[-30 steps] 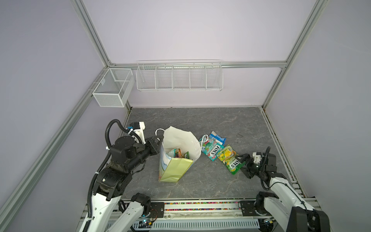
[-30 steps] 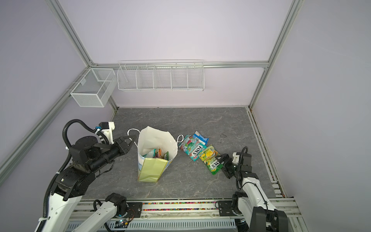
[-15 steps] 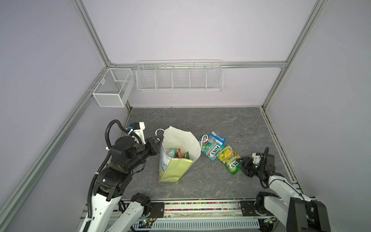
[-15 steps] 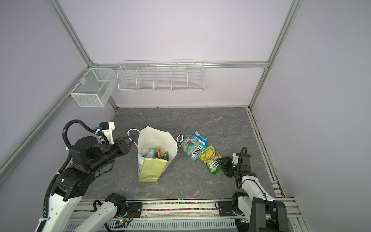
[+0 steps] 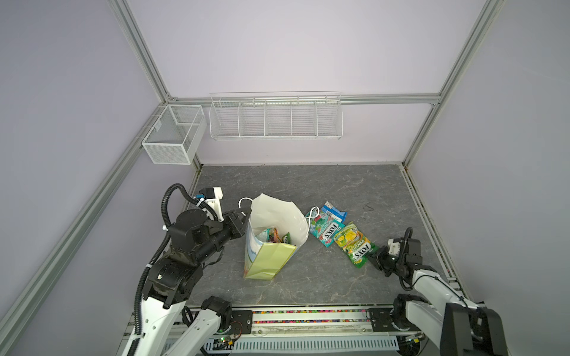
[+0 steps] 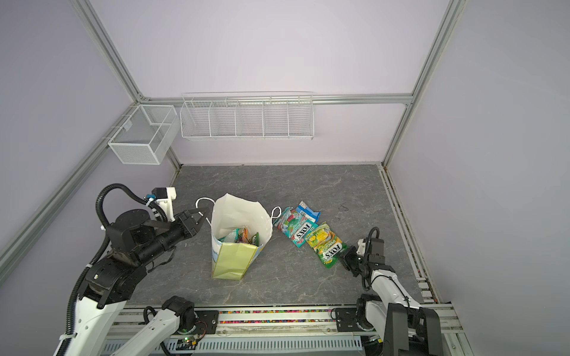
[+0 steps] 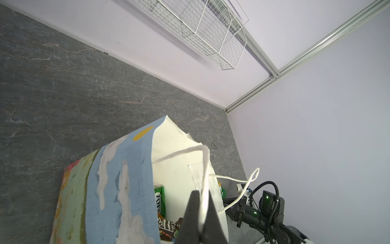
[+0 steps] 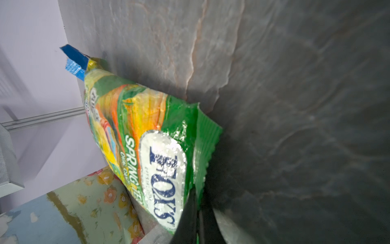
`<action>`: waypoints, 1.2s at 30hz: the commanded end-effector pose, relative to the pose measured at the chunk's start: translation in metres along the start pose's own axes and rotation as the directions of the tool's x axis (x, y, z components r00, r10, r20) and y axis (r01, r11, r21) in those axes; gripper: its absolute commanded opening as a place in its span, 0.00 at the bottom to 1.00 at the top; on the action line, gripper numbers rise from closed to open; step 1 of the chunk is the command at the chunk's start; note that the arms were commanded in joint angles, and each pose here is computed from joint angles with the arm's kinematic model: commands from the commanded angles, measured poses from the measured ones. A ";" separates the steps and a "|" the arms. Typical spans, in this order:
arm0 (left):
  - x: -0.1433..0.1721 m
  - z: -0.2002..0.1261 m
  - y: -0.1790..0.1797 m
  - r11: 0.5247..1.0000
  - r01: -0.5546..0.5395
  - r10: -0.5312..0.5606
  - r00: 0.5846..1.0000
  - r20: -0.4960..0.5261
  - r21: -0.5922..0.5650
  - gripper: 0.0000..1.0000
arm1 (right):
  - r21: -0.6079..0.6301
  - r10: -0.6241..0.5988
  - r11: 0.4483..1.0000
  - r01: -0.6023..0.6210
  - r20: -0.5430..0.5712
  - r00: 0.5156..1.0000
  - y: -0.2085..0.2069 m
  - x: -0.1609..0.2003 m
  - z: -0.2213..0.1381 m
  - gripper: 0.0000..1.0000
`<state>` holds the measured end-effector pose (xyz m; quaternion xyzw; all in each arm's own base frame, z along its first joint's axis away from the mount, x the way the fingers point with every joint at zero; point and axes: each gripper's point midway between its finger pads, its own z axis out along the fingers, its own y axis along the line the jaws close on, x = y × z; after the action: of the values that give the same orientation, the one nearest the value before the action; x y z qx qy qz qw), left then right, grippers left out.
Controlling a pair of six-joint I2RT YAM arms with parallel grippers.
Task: Place the snacks into the paper bag
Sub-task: Pick up the snack from the middle-right of the table.
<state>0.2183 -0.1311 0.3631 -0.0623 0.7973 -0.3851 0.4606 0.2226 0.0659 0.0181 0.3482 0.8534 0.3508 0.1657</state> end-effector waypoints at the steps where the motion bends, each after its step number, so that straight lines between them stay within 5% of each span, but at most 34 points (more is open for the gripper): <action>1: -0.013 -0.005 -0.013 0.999 0.004 -0.006 0.999 0.046 0.047 0.00 | 0.053 -0.022 0.998 0.022 -0.004 1.000 -0.008 0.003 -0.001 0.06; 36: -0.015 -0.003 -0.017 0.998 0.004 -0.006 0.999 0.044 0.061 0.00 | -0.165 -0.335 0.915 0.369 0.203 0.920 0.118 0.008 -0.093 0.06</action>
<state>0.2212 -0.1337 0.3617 -0.0630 0.7990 -0.3880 0.4551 0.2262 0.0826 0.1501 0.2237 0.8475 0.3614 0.3179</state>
